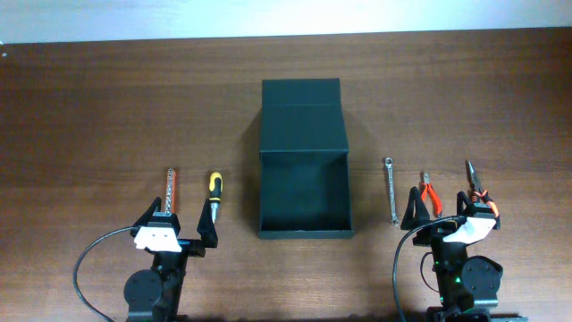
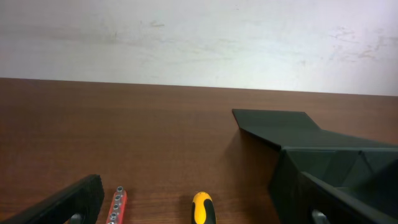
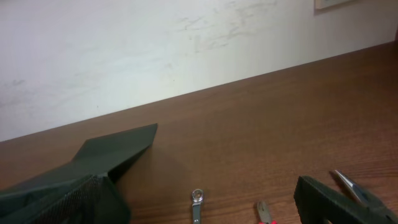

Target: Pack container

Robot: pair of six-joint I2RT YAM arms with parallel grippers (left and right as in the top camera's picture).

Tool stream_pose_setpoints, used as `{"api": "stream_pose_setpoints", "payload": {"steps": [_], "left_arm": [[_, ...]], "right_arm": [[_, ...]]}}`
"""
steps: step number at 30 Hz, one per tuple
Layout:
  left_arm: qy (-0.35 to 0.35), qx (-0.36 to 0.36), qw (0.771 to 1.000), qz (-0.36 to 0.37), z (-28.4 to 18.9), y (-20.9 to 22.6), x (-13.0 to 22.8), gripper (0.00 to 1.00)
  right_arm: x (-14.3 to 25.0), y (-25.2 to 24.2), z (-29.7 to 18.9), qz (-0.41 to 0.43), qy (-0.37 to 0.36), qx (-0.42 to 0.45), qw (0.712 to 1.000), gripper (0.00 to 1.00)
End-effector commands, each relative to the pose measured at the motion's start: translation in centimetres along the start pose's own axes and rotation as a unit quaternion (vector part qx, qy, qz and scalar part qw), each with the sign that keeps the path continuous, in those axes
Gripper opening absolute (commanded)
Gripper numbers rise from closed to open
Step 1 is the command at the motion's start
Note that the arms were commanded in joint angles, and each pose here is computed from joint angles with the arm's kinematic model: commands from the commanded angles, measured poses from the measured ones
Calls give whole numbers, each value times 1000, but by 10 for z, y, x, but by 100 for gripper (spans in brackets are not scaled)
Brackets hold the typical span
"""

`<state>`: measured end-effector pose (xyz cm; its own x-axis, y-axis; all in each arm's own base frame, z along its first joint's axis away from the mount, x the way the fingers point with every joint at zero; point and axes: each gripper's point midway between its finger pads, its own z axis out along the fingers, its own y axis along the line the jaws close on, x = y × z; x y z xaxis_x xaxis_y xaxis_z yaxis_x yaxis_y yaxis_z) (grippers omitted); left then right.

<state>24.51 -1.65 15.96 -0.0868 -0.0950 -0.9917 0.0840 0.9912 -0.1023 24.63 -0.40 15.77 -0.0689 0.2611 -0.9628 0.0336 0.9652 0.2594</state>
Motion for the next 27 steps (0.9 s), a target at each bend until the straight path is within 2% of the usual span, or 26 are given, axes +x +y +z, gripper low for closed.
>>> {"api": "stream_pose_setpoints", "payload": {"steps": [1,7,16,19,21,23,27], "left_arm": [[-1,5,1000,8,0,-1,1,99],[-1,5,1000,8,0,-1,1,99],[-1,5,1000,8,0,-1,1,99],[-1,5,1000,8,0,-1,1,99],[-1,5,1000,8,0,-1,1,99],[-1,5,1000,8,0,-1,1,99],[-1,5,1000,8,0,-1,1,99]], "right_arm": [[2,1,0,2,2,-5,1000,99],[2,0,0,3,1,0,1000,99],[-6,21,-2,17,-10,-58,998,99],[-21,52,-9,8,-27,-145,989,99],[-32,64,-16,4,-34,-171,985,99],[-48,67,-21,3,-38,-171,985,99],[-81,58,-29,12,-19,-110,994,99]]}}
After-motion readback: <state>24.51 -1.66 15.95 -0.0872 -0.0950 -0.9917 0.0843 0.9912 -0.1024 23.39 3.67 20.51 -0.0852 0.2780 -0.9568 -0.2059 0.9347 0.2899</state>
